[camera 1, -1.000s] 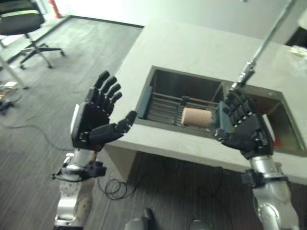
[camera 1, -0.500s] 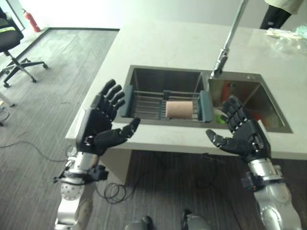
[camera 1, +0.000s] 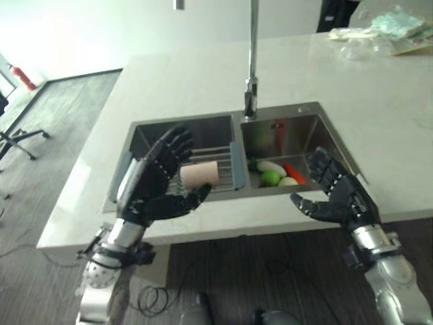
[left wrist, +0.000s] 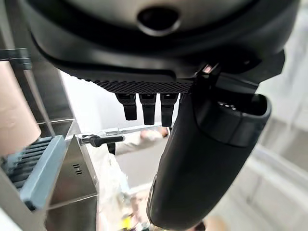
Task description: Place the dishes in the dishwasher.
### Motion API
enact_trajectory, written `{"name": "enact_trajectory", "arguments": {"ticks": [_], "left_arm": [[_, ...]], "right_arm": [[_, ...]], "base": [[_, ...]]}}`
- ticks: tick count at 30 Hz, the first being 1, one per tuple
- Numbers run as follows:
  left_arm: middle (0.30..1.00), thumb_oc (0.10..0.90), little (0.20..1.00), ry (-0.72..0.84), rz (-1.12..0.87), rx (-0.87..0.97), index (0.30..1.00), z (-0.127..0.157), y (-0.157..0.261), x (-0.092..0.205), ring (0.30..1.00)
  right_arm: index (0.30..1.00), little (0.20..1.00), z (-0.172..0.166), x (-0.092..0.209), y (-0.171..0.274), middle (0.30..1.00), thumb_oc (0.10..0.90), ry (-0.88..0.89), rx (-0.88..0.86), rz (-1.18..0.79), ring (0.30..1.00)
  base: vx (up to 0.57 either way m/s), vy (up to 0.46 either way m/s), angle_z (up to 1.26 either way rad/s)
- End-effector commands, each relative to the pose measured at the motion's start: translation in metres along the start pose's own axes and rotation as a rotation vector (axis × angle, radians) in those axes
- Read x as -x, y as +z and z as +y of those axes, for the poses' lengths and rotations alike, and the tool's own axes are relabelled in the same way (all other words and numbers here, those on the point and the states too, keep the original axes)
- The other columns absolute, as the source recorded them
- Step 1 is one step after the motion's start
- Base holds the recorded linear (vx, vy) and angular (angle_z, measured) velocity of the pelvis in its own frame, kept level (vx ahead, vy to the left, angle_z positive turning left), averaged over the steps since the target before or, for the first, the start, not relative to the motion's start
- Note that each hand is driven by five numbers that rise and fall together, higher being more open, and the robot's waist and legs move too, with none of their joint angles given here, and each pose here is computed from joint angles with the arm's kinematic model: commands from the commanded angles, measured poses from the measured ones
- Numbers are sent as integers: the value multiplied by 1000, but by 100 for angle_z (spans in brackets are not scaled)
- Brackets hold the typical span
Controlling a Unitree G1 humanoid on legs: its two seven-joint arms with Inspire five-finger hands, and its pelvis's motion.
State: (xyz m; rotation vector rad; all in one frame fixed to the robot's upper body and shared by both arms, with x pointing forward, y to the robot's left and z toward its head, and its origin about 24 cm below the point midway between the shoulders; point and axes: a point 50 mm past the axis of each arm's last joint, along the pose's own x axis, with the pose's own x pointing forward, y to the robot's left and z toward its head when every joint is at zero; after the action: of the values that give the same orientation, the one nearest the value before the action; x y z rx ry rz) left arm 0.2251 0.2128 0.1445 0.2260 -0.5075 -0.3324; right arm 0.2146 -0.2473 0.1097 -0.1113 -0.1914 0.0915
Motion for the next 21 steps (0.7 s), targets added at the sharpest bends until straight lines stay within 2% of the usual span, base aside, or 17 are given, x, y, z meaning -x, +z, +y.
{"name": "enact_trajectory", "arguments": {"ticks": [1, 3, 9, 14, 21], "left_arm": [[900, 800, 900, 59, -96, -205, 900, 21, 25, -14, 900], [900, 800, 900, 57, -35, -286, 900, 30, 24, -22, 900], [900, 800, 900, 85, 20, -380, 900, 49, 25, -37, 900], [900, 800, 900, 62, 140, -405, 900, 62, 16, -51, 900], [900, 800, 900, 49, 209, -416, 900, 75, 5, -70, 900]], "right_arm": [[900, 900, 10, -16, 51, 900, 800, 56, 24, -290, 900], [900, 900, 11, -21, 52, 900, 800, 53, 25, -289, 900], [900, 900, 14, -31, 54, 900, 800, 76, 53, -282, 900], [900, 900, 16, -35, 55, 900, 800, 108, 51, -272, 900], [900, 900, 16, -42, 55, 900, 800, 156, 75, -255, 900]], "base": [[72, 103, 19], [94, 126, 12], [58, 107, -3], [34, 59, -11], [3, 39, -19]]}}
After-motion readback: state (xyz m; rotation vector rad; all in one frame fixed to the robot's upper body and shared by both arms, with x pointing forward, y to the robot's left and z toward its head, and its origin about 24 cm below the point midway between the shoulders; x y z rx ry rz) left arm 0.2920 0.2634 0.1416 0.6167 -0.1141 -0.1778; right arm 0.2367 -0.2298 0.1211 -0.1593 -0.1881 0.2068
